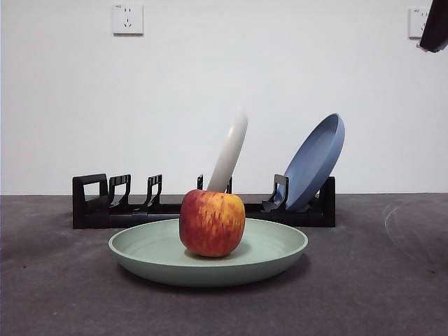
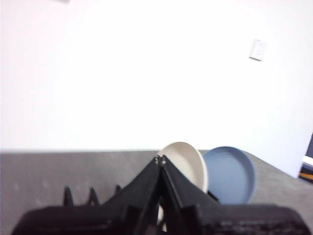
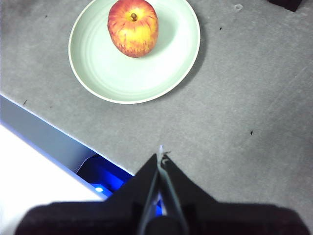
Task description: Take the green plate from the plate rack,put the plate on the table,take the apple from the table,put the apple in the plate
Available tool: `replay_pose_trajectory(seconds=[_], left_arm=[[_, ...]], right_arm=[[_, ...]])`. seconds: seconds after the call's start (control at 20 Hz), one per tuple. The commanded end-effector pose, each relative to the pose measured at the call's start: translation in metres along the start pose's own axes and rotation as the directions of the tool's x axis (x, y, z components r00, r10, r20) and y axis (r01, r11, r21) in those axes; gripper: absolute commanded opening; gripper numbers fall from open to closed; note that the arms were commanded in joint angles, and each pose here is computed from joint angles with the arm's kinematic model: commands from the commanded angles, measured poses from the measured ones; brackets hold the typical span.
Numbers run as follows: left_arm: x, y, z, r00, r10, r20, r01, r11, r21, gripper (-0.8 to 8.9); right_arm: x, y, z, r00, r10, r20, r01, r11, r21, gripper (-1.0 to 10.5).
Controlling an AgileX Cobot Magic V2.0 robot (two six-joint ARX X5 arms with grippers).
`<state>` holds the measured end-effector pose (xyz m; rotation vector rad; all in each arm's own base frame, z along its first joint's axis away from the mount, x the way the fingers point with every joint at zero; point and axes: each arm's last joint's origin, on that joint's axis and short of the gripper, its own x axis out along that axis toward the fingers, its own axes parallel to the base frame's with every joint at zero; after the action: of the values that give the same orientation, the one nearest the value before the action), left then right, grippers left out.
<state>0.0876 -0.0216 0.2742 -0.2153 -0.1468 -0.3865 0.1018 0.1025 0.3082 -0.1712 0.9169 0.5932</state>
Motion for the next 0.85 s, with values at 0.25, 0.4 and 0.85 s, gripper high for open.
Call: replay_pose_trajectory(seconds=[0.25,0.4,0.85], left_arm=[[-0.014,0.027,-0.081,0.993,0.11,0.047,-0.115,0.986,0.123,-0.03],[-0.015,0.033,-0.094,0.984,0.166,-0.061,-0.158,0.98,0.123,-0.03],[-0.021,0.042,-0.116,0.897,0.347,-0.273,-0.316,0.936,0.154,-0.03]], right_arm=[[0.001,0.0,-0.001,1.0,0.0,0.0,0.0,1.0,0.009,0.0],[0.001,0.0,-0.001,1.0,0.0,-0.002,0.0,1.0,0.009,0.0],[0.001,0.0,-0.001,1.0,-0.013,0.001,0.013,1.0,0.009,0.0]])
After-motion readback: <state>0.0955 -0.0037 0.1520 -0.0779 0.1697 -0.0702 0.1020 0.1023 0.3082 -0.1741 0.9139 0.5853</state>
